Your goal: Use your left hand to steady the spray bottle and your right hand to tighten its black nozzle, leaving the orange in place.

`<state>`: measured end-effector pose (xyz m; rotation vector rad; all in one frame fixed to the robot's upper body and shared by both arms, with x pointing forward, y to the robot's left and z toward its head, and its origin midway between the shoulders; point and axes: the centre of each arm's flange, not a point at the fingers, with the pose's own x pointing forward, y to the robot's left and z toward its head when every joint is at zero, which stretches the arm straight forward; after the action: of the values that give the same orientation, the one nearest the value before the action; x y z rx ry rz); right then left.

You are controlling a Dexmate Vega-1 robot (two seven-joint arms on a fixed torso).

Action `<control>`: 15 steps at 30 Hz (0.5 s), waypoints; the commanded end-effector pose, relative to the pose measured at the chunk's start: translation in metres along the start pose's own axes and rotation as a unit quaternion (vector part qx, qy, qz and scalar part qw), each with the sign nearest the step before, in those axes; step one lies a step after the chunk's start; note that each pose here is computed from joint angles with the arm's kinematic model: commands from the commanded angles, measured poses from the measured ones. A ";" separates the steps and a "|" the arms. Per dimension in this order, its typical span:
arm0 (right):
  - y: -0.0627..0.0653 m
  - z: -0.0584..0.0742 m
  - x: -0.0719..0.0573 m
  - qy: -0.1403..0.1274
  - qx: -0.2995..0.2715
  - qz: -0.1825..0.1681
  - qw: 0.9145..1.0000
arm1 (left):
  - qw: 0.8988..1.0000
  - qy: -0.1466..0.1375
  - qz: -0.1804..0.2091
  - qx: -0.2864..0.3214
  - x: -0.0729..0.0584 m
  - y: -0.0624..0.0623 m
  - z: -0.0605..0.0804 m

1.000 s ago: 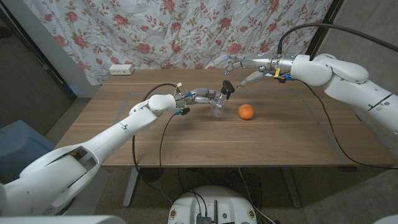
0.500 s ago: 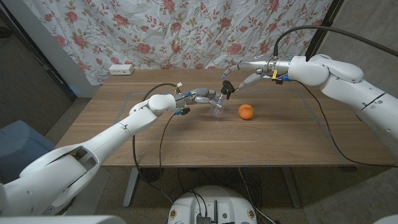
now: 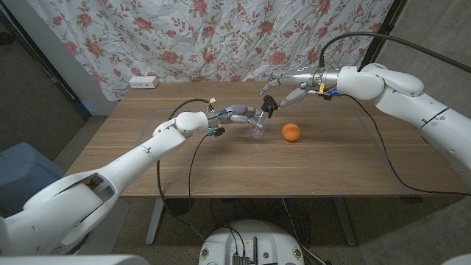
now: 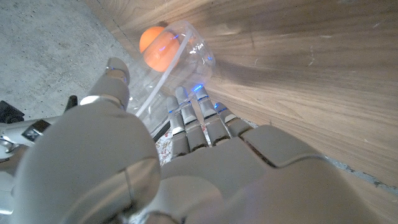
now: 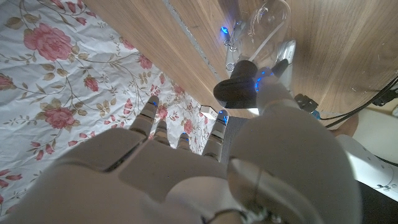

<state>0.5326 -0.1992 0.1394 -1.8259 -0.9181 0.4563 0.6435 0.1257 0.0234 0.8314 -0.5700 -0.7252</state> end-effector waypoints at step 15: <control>-0.006 -0.007 0.007 -0.015 0.028 0.024 0.999 | 1.000 -0.001 -0.005 0.004 -0.001 -0.002 0.001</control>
<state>0.5371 -0.1972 0.1459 -1.8097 -0.8967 0.5042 0.6430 0.1249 0.0220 0.8347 -0.5714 -0.7319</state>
